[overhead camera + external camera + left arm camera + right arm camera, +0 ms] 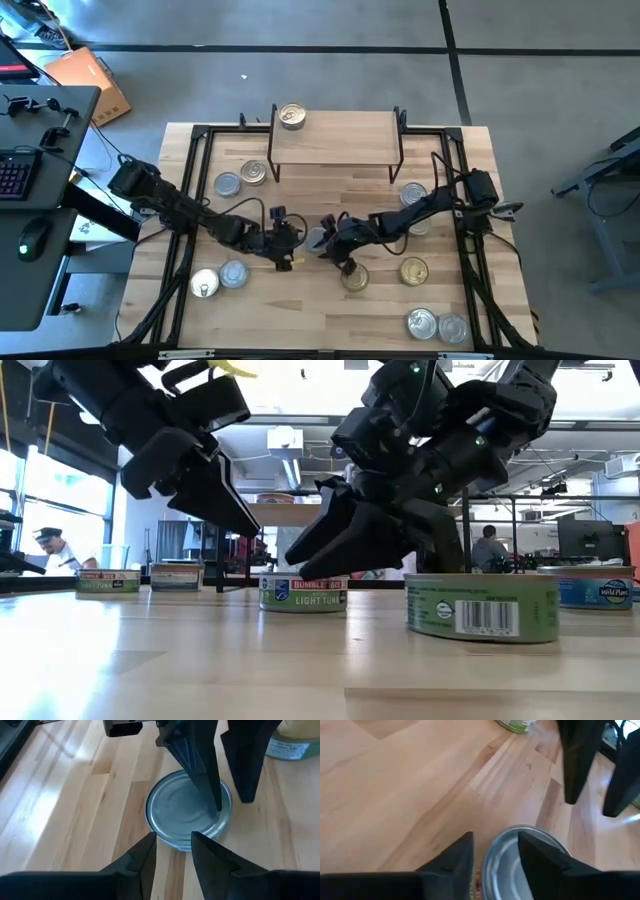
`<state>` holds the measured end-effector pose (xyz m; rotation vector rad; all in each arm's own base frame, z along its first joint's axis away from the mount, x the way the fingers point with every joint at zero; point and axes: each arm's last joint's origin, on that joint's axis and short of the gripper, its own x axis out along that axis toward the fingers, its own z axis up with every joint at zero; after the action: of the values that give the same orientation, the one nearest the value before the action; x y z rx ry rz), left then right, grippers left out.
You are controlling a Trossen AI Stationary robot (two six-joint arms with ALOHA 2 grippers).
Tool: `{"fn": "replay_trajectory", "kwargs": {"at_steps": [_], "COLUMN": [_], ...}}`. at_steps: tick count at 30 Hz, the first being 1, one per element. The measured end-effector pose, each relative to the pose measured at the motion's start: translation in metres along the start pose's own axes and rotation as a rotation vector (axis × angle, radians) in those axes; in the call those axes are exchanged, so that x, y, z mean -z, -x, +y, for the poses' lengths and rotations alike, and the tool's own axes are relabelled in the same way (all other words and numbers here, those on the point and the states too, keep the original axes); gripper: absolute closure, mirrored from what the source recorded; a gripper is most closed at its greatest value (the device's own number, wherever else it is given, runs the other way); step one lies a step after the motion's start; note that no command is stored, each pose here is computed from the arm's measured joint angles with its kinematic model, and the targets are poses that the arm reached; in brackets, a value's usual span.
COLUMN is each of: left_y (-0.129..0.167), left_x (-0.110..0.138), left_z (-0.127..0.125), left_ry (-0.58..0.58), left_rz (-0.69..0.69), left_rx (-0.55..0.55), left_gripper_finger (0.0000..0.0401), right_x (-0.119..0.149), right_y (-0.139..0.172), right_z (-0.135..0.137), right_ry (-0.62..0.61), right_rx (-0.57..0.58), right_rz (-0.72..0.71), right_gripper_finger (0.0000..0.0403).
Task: Stack canned seafood by type on shelf
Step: Put the green tuna can on the shelf
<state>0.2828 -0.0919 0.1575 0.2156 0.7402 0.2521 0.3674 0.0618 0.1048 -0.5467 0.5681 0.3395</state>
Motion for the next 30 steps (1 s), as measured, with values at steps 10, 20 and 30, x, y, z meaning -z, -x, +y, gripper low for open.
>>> {"fn": "replay_trajectory", "kwargs": {"at_steps": [10, 20, 30], "left_y": [0.002, 0.007, -0.024], "left_x": [0.001, 0.002, 0.013], "left_z": [-0.011, -0.018, -0.015], "left_ry": [-0.009, -0.008, 0.031], "left_rz": [-0.033, -0.053, 0.052], "left_rx": [-0.018, -0.028, 0.099], "left_gripper_finger": [0.0288, 0.0288, 0.0288], "right_x": [-0.004, -0.022, 0.014], "right_y": [0.006, 0.034, 0.019], "right_z": [-0.004, -0.021, -0.028], "right_ry": [-0.08, -0.089, 0.208], "right_rx": [0.036, 0.072, -0.054], "right_rz": [-0.004, -0.024, 0.089], "right_gripper_finger": [0.0374, 0.0286, 0.0223]}}
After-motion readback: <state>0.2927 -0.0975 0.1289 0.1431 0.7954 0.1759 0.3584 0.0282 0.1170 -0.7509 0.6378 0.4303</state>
